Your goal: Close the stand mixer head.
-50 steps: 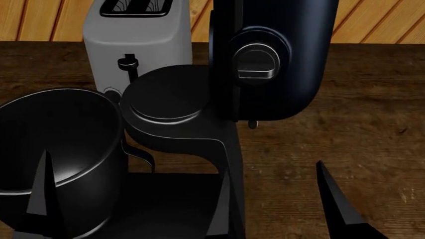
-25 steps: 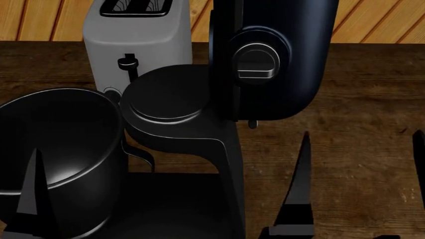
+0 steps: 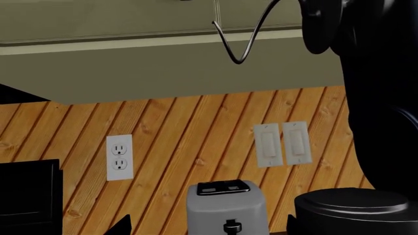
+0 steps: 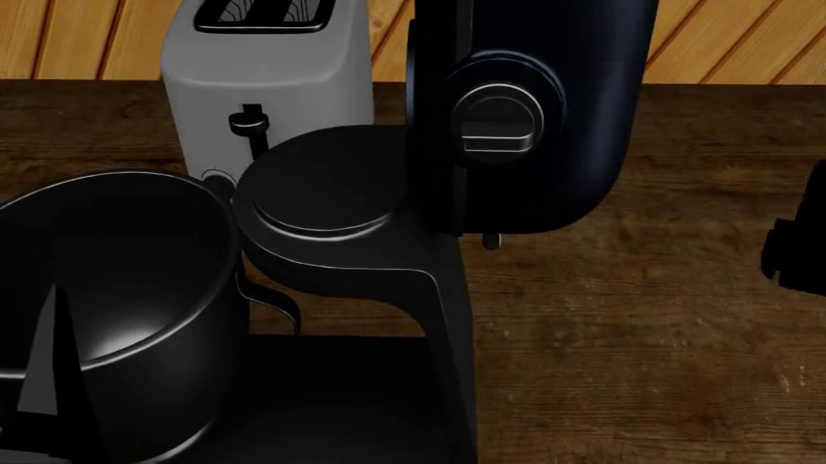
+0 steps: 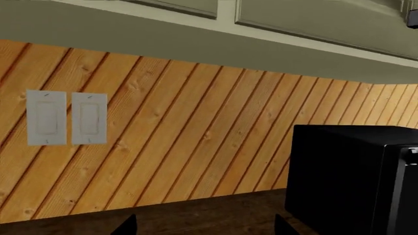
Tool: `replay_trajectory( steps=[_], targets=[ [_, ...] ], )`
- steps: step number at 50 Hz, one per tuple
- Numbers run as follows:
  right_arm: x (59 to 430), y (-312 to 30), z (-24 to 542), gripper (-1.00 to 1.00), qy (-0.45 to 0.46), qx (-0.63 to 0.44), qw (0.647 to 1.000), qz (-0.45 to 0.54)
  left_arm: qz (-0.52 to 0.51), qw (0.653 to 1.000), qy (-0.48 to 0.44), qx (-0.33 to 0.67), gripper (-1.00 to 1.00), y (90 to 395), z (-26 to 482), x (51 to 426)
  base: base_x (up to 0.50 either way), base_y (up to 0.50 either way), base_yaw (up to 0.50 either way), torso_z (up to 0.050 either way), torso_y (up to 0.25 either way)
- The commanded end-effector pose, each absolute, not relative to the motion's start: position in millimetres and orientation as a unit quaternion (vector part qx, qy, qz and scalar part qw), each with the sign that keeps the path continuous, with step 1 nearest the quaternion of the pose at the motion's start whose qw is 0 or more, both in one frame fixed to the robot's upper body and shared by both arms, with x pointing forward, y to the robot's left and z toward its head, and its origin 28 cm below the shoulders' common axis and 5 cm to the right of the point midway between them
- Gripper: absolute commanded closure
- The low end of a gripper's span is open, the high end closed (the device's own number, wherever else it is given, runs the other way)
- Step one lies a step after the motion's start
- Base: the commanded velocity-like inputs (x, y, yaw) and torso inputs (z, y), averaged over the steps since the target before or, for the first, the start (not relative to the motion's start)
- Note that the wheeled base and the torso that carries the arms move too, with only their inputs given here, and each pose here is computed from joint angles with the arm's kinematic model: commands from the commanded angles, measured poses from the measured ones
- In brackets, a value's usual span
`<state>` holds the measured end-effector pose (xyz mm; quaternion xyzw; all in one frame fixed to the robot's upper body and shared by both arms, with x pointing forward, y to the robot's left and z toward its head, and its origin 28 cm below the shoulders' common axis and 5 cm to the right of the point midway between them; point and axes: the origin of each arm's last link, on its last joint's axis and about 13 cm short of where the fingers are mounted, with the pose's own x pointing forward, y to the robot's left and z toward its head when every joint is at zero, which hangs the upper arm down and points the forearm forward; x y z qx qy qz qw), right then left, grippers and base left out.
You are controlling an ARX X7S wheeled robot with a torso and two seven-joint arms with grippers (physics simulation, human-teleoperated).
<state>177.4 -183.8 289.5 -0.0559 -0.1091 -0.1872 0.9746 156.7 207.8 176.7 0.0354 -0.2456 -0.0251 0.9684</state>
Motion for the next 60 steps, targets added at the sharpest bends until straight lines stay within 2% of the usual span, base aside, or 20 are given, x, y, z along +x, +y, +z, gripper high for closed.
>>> replay_trajectory(
  steps=[1, 8, 14, 27, 35, 48, 60],
  targets=[
    [206, -183, 326, -1.00, -0.066, -0.049, 0.986, -0.146, 0.010, 0.969, -0.245, 0.037, -1.00, 213, 179, 158, 0.00, 0.00, 0.00, 0.000, 0.000],
    [230, -154, 346, -1.00, -0.036, -0.076, 0.994, -0.070, 0.010, 0.969, -0.246, 0.037, -1.00, 214, 179, 158, 0.00, 0.00, 0.00, 0.000, 0.000],
    [252, -137, 341, -1.00, -0.004, -0.096, 0.995, -0.023, 0.011, 0.968, -0.246, 0.037, -1.00, 214, 179, 158, 0.00, 0.00, 0.00, 0.000, 0.000],
    [278, -103, 337, -1.00, 0.024, -0.121, 0.990, 0.068, 0.011, 0.965, -0.259, 0.029, -1.00, 217, 185, 153, 0.01, 0.00, 0.00, 0.000, 0.000],
    [289, -93, 339, -1.00, 0.034, -0.116, 0.987, 0.108, 0.012, 0.966, -0.258, 0.028, -1.00, 218, 185, 153, 0.02, 0.00, 0.02, 0.000, 0.000],
    [301, -44, 333, -1.00, 0.096, -0.223, 0.948, 0.207, 0.011, 0.965, -0.260, 0.028, -1.00, 219, 186, 153, 0.01, 0.00, 0.01, 0.000, 0.000],
    [310, -22, 302, -1.00, 0.201, -0.296, 0.906, 0.227, 0.013, 0.964, -0.263, 0.024, -1.00, 221, 188, 152, 0.01, 0.00, 0.01, 0.000, 0.000]
  ],
)
